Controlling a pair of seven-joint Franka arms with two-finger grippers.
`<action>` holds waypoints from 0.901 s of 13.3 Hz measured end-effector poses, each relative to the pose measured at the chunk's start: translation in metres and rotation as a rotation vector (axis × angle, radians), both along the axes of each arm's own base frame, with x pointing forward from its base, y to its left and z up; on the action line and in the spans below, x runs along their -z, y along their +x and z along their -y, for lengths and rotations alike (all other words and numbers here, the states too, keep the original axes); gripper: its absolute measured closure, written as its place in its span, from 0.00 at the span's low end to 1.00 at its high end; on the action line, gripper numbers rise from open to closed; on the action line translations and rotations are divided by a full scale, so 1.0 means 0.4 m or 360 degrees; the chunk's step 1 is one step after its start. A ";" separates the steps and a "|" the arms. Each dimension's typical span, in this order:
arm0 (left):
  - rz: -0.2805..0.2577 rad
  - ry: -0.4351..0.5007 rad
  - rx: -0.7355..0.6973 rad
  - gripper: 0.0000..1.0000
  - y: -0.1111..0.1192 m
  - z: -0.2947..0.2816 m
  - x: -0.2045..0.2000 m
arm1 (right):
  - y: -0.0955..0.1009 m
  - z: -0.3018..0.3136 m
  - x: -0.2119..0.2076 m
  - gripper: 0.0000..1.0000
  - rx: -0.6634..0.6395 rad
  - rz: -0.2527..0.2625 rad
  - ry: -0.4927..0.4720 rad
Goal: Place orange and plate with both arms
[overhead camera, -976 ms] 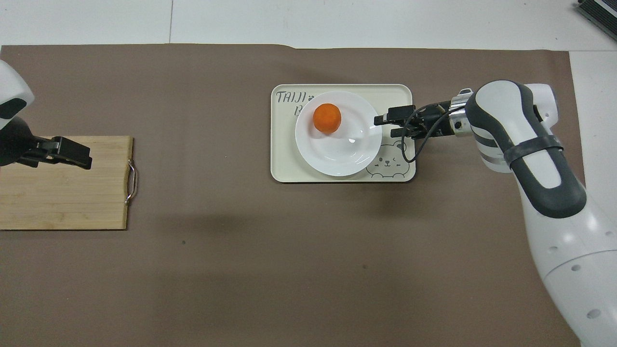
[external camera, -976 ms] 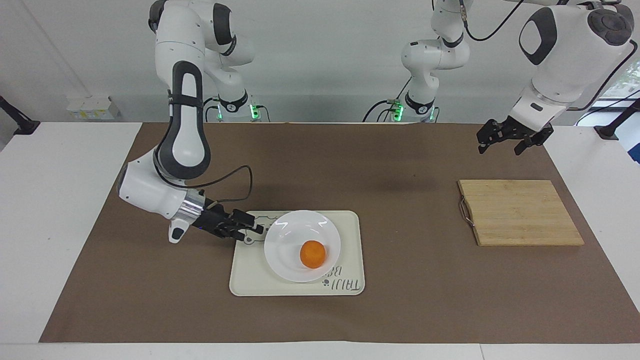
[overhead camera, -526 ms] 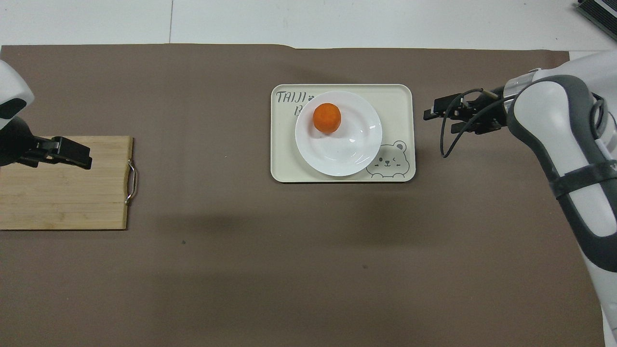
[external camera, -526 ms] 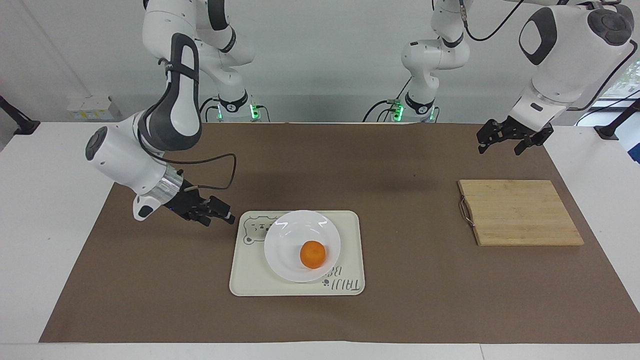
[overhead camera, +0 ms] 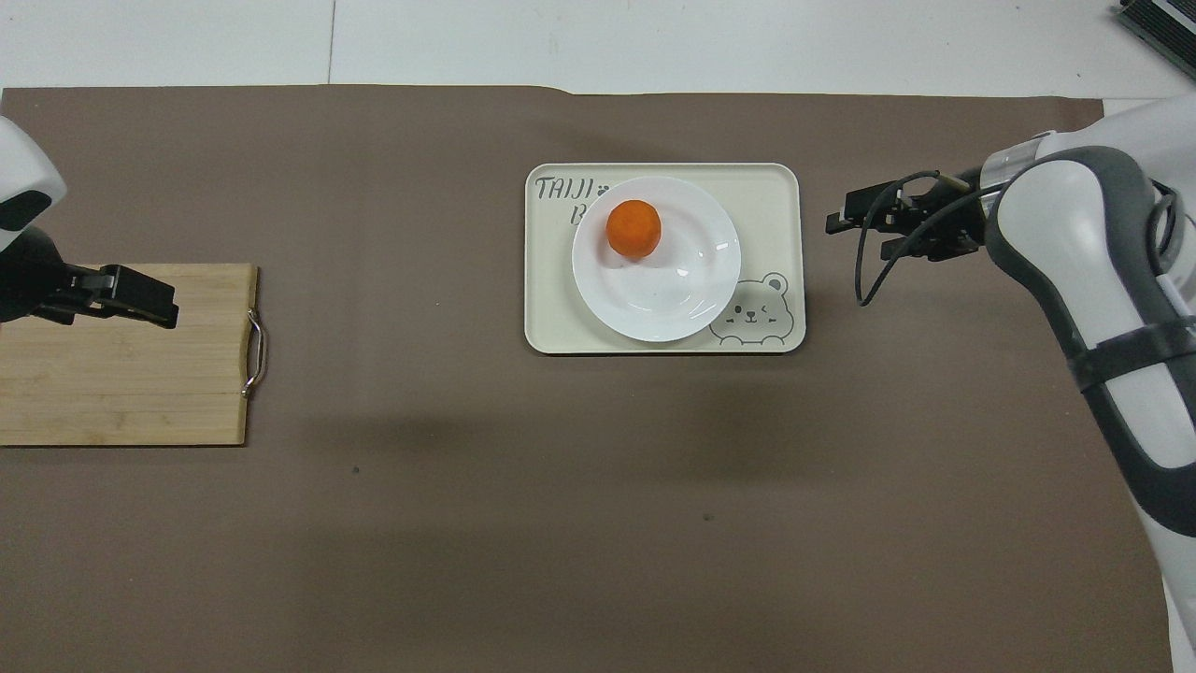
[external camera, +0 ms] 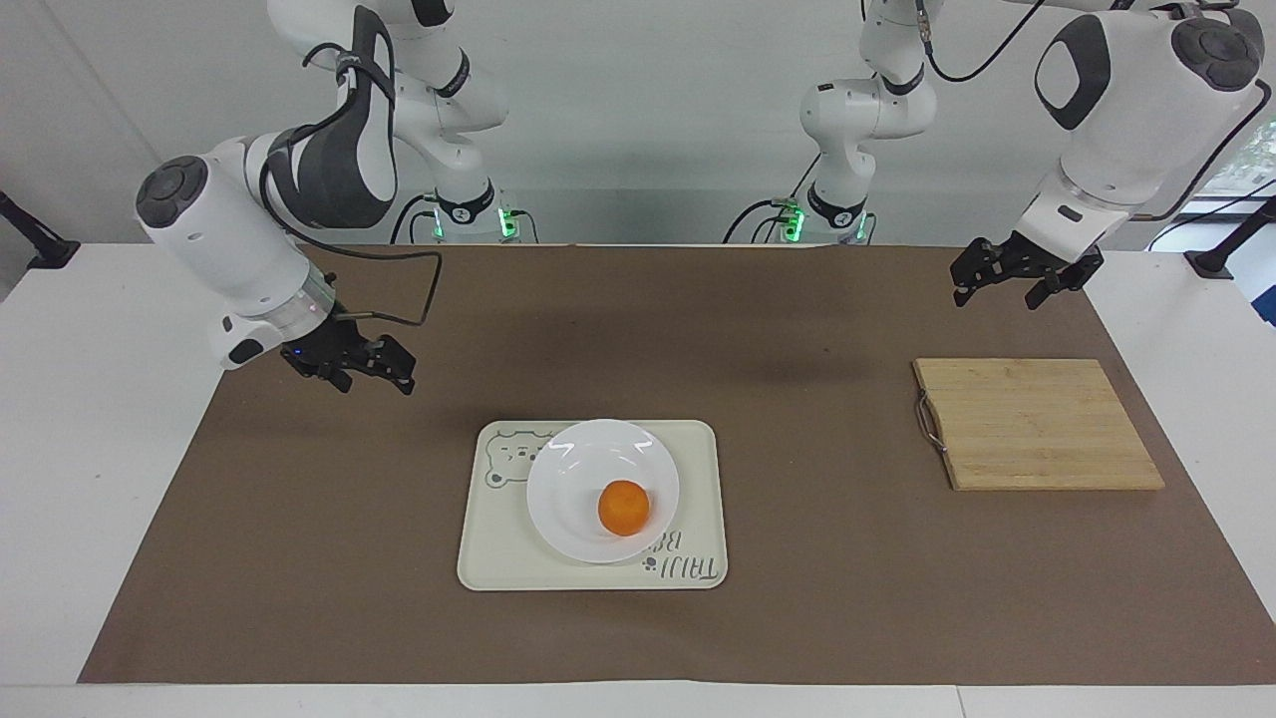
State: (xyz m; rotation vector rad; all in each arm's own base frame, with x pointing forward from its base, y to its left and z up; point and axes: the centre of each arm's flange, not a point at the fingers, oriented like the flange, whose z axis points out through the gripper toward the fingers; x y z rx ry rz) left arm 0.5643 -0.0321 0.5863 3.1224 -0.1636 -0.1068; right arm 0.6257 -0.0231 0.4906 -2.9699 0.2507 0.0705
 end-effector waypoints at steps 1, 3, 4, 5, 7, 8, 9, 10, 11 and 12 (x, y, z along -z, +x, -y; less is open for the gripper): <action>-0.0001 0.0000 0.0000 0.00 0.000 0.000 0.000 | -0.012 0.026 -0.019 0.00 0.0012 -0.0005 -0.0019; -0.0001 0.0000 0.0000 0.00 0.000 0.000 0.000 | -0.046 0.065 -0.078 0.00 0.0005 -0.0005 -0.0112; -0.0002 0.0000 0.0000 0.00 -0.001 0.000 0.000 | -0.063 0.074 -0.112 0.00 -0.0004 0.0005 -0.0152; -0.0005 0.0000 0.0000 0.00 -0.001 0.000 0.000 | -0.082 0.078 -0.142 0.00 -0.0010 0.0009 -0.0169; -0.0010 0.0001 0.0000 0.00 -0.002 0.000 0.000 | -0.109 0.093 -0.175 0.00 -0.0008 -0.0002 -0.0195; -0.0012 0.0001 0.0000 0.00 -0.003 0.000 0.001 | -0.117 0.104 -0.174 0.00 -0.0007 -0.0015 -0.0215; -0.0013 0.0001 0.0000 0.00 -0.003 0.000 0.001 | -0.122 0.115 -0.168 0.00 -0.0007 -0.0027 -0.0226; -0.0014 0.0001 0.0000 0.00 -0.003 0.000 0.001 | -0.127 0.129 -0.161 0.00 -0.0011 -0.0037 -0.0228; -0.0015 0.0001 0.0000 0.00 -0.003 0.000 0.001 | -0.131 0.143 -0.158 0.00 -0.0022 -0.0040 -0.0226; -0.0015 0.0001 0.0000 0.00 -0.004 0.000 0.001 | -0.134 0.152 -0.163 0.00 -0.0029 -0.0034 -0.0224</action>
